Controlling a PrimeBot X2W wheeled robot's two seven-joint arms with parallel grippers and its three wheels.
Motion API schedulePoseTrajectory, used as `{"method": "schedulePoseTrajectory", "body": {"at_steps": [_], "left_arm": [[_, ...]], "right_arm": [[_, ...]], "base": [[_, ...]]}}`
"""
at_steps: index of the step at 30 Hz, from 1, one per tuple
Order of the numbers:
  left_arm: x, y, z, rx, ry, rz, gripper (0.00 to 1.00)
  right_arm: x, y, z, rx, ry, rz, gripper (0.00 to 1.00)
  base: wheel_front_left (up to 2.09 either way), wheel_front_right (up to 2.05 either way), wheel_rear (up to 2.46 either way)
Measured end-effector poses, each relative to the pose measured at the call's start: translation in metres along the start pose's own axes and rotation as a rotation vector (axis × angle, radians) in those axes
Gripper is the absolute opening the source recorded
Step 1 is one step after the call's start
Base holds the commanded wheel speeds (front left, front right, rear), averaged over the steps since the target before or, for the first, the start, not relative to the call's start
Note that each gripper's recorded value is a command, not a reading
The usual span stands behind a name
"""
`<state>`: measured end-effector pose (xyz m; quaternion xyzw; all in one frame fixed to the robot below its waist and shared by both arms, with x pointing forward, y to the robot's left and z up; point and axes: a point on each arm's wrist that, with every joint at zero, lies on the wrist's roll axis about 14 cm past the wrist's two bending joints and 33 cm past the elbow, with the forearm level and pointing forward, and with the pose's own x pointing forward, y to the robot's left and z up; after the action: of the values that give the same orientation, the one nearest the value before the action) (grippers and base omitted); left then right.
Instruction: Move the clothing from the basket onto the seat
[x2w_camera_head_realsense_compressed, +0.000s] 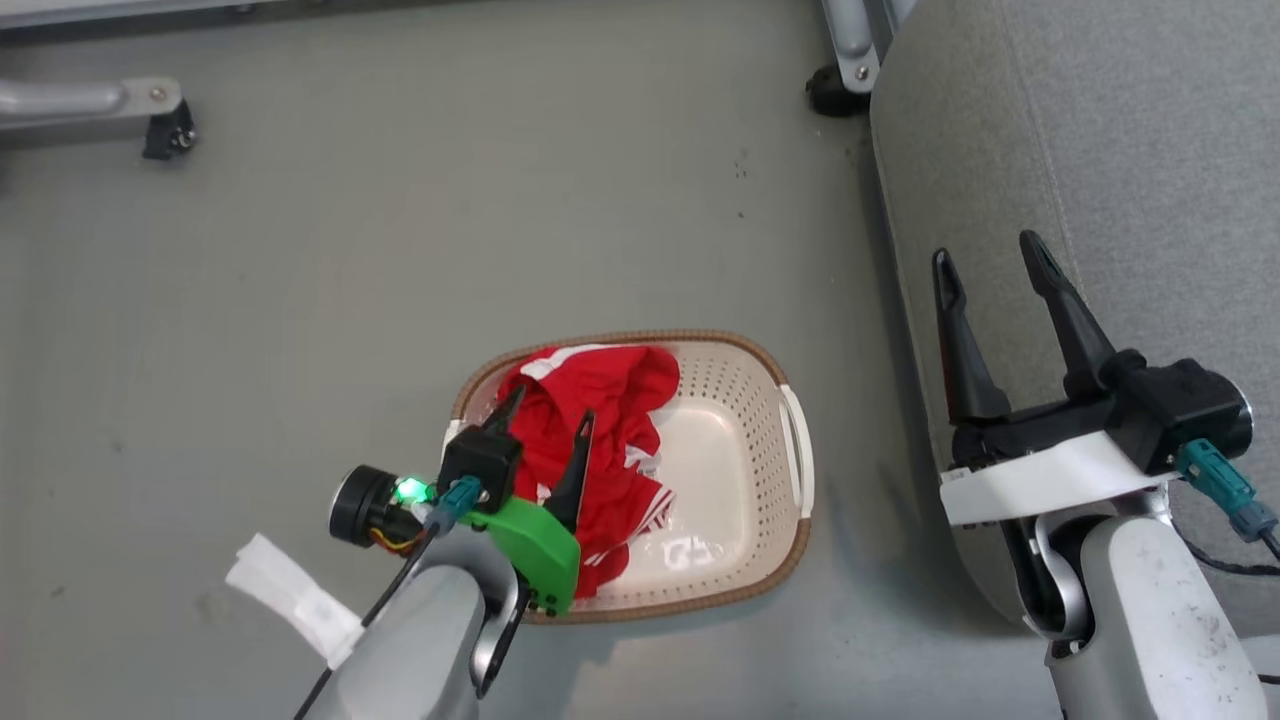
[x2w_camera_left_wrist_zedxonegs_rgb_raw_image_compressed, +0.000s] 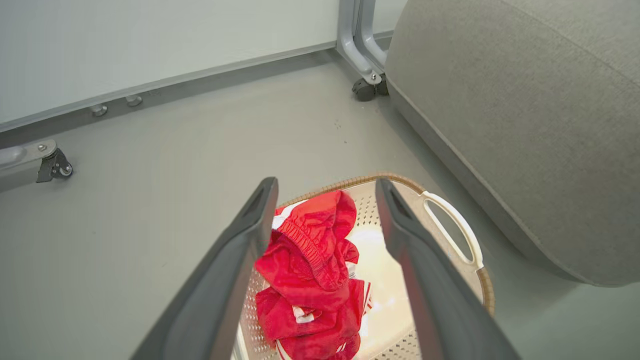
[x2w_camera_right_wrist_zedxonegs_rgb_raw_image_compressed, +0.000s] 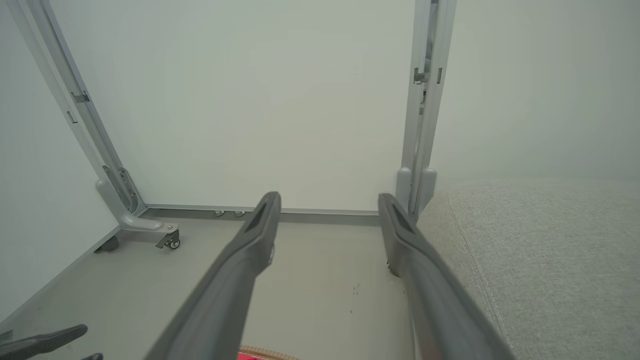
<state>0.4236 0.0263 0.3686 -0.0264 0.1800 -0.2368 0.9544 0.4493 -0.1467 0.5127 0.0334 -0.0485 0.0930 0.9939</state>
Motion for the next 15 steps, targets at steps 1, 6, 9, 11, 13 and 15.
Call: {"method": "schedulePoseTrajectory", "body": {"at_steps": [1, 6, 9, 11, 13, 15], "left_arm": [[0.006, -0.002, -0.005, 0.001, 0.024, -0.012, 1.0], [0.037, -0.004, -0.041, 0.003, 0.171, -0.059, 1.0], [0.054, -0.002, -0.066, 0.002, 0.265, -0.076, 1.0], [0.061, 0.001, -0.083, 0.006, 0.328, -0.078, 1.0], [0.067, 0.006, -0.105, -0.006, 0.402, -0.071, 1.0], [0.072, 0.01, -0.12, -0.014, 0.445, -0.066, 1.0]], "right_arm": [[0.003, 0.0, -0.003, 0.0, 0.003, 0.001, 1.0], [0.02, -0.003, -0.022, 0.0, 0.019, 0.008, 1.0], [0.03, -0.005, -0.037, 0.001, 0.034, 0.011, 1.0], [0.034, -0.006, -0.048, 0.005, 0.047, 0.012, 1.0], [0.037, -0.008, -0.061, 0.007, 0.066, 0.01, 1.0], [0.039, -0.012, -0.072, 0.008, 0.084, 0.004, 1.0]], "base": [[0.0, 0.0, 0.0], [0.0, 0.0, 0.0], [0.0, 0.0, 0.0], [0.0, 0.0, 0.0], [0.0, 0.0, 0.0], [0.0, 0.0, 0.0]]}}
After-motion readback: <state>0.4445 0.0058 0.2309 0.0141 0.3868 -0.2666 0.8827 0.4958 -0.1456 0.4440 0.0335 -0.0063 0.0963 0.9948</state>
